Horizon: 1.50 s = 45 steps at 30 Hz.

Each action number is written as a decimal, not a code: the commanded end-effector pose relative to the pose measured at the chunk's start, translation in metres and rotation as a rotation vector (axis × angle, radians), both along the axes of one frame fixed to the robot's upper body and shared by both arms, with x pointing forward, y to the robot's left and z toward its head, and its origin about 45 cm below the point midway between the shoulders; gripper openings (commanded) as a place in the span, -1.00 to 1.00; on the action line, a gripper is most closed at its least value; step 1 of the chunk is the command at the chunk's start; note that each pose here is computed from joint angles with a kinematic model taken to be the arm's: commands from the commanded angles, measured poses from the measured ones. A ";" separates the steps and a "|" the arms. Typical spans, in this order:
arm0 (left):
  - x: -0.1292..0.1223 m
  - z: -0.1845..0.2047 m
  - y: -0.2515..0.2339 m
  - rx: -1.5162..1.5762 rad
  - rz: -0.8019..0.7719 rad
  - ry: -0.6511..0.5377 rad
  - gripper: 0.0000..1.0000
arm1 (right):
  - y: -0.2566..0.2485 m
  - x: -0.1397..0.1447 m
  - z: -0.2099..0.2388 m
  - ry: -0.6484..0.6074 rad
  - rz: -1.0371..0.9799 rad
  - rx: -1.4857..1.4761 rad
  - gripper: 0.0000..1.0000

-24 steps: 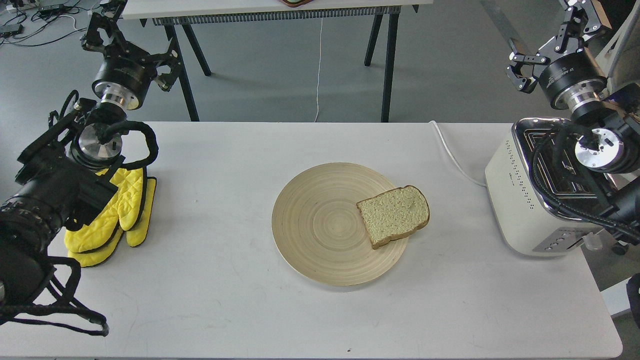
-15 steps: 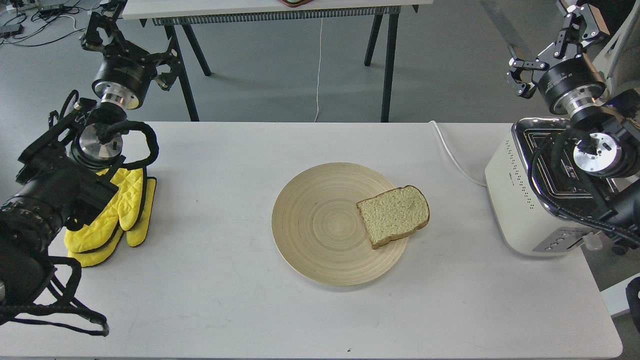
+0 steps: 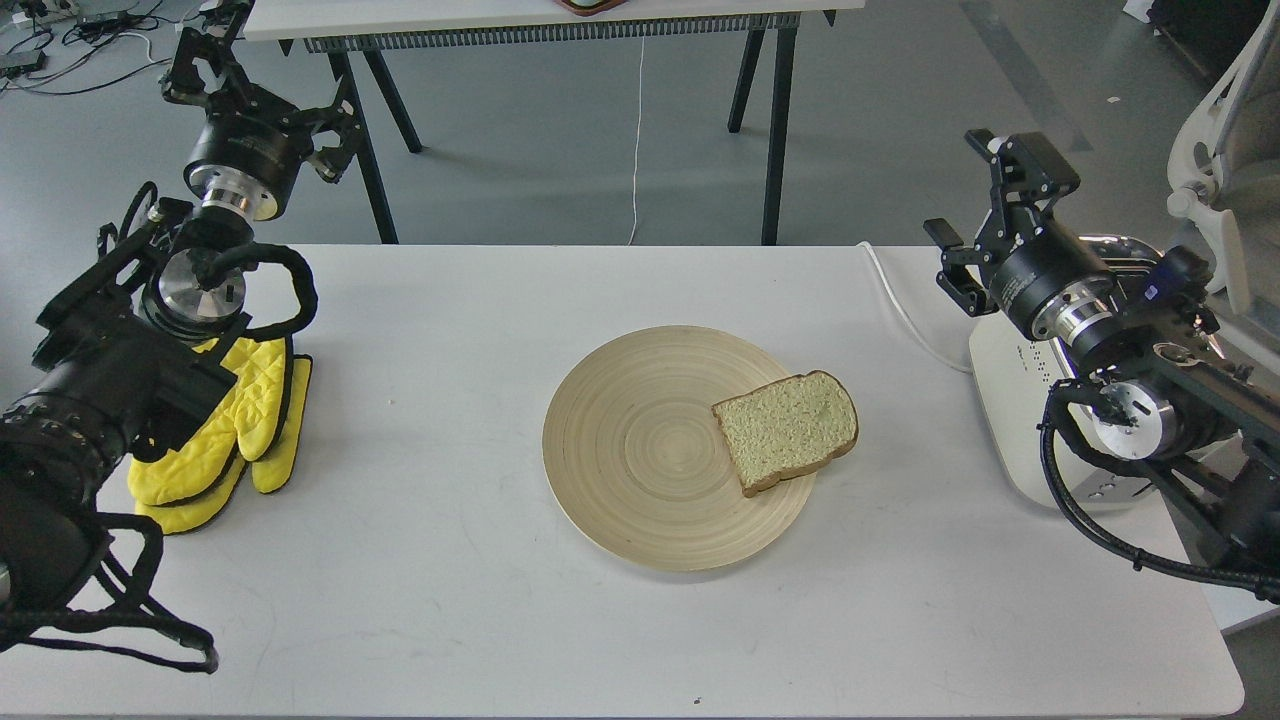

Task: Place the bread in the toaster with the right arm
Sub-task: 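Move the right gripper down from the toaster toward the bread slice, then reach the right gripper to the bread slice edge and grasp it, then lift the bread slice off the plate and carry it above the toaster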

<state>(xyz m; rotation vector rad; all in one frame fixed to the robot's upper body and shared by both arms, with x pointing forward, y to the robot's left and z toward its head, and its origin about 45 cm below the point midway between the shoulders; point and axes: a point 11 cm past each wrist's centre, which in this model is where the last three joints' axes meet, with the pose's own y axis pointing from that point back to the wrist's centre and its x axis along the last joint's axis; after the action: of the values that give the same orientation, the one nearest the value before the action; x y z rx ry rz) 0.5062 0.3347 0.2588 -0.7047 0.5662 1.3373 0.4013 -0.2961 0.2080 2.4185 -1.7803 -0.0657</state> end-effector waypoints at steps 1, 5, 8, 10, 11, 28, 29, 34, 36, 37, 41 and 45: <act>0.000 0.000 -0.001 -0.001 -0.001 0.000 1.00 | 0.009 -0.022 -0.036 0.036 0.036 -0.148 0.98; 0.000 0.000 -0.002 0.000 -0.004 0.001 1.00 | 0.017 -0.039 -0.063 0.092 0.060 -0.196 0.98; 0.000 -0.001 -0.001 0.000 -0.004 0.002 1.00 | 0.027 -0.048 -0.080 0.113 0.078 -0.240 0.97; 0.000 0.000 -0.001 0.001 -0.003 0.001 1.00 | 0.027 -0.052 -0.089 0.115 0.075 -0.291 0.97; 0.000 0.000 -0.002 0.000 -0.004 0.001 1.00 | 0.028 -0.054 -0.092 0.112 0.080 -0.311 0.97; 0.000 -0.001 -0.001 0.001 -0.004 0.004 1.00 | 0.044 -0.085 -0.138 0.191 0.139 -0.406 0.30; 0.000 -0.001 -0.001 0.000 -0.004 0.002 1.00 | 0.044 -0.085 -0.139 0.192 0.144 -0.413 0.25; 0.000 -0.001 -0.001 0.002 -0.003 0.001 1.00 | 0.046 -0.086 -0.140 0.194 0.162 -0.418 -0.27; 0.000 -0.001 -0.002 0.001 -0.006 0.003 1.00 | 0.046 -0.085 -0.139 0.193 0.165 -0.419 -0.47; 0.000 0.000 -0.002 0.000 -0.003 0.001 1.00 | 0.046 -0.084 -0.139 0.191 0.164 -0.420 -0.56; 0.000 0.000 -0.002 -0.001 -0.004 0.000 1.00 | 0.046 -0.080 -0.134 0.181 0.163 -0.421 -0.83; 0.000 0.000 -0.002 0.001 -0.005 0.000 1.00 | 0.049 -0.071 -0.121 0.148 0.168 -0.412 -0.85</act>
<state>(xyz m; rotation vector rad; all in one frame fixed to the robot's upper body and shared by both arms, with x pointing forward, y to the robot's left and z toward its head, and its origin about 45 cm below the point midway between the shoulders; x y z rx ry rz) 0.5064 0.3324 0.2585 -0.7023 0.5679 1.3331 0.3239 -0.2489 0.0775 2.1720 -1.3548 0.1050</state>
